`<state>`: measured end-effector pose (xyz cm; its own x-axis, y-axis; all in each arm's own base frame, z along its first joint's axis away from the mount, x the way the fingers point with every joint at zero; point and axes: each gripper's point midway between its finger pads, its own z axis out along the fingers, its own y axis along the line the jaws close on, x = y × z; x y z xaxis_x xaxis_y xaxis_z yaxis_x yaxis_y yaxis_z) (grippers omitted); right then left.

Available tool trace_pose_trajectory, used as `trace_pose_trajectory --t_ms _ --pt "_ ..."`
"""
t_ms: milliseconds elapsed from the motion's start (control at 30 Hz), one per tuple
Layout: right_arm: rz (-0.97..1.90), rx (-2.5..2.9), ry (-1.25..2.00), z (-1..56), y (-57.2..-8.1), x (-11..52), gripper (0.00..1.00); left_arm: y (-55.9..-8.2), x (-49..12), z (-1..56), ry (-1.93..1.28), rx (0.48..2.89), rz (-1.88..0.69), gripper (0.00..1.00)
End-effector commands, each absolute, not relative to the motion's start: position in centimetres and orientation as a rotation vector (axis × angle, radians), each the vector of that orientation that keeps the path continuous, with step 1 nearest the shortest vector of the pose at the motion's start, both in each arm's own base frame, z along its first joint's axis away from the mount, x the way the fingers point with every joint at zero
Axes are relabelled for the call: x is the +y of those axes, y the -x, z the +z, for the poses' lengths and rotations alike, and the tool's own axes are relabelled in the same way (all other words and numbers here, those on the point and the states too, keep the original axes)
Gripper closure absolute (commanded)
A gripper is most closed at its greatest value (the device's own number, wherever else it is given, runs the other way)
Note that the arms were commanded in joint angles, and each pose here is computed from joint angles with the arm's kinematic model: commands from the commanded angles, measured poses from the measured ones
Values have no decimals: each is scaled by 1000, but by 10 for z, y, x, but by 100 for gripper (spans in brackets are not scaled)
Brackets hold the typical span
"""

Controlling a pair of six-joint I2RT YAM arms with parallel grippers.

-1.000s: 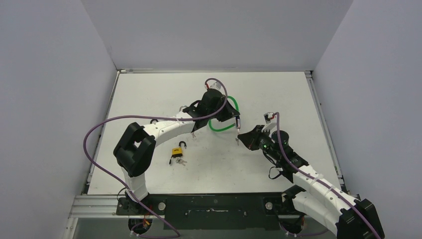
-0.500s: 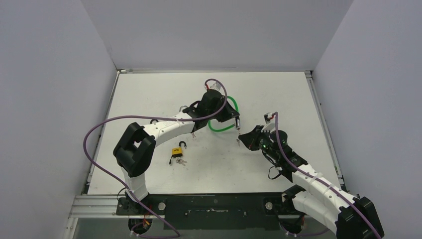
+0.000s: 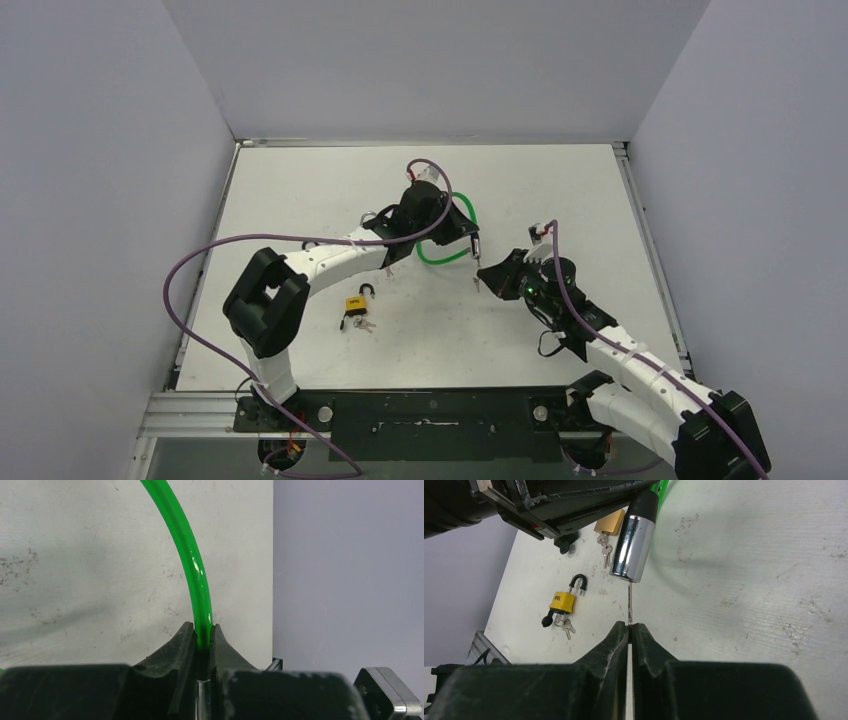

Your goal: Unlock with the key

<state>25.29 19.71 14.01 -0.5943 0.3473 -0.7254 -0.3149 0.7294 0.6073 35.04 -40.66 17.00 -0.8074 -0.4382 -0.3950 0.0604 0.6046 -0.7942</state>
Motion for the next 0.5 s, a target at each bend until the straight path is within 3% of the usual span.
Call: trace_pose_trajectory --t_ms 0,467 --pt "936 1935 -41 171 -269 202 100 -344 -413 225 254 2134 -1308 100" --pt "955 1992 -73 175 -272 206 100 -341 -414 229 237 2119 -1337 100"
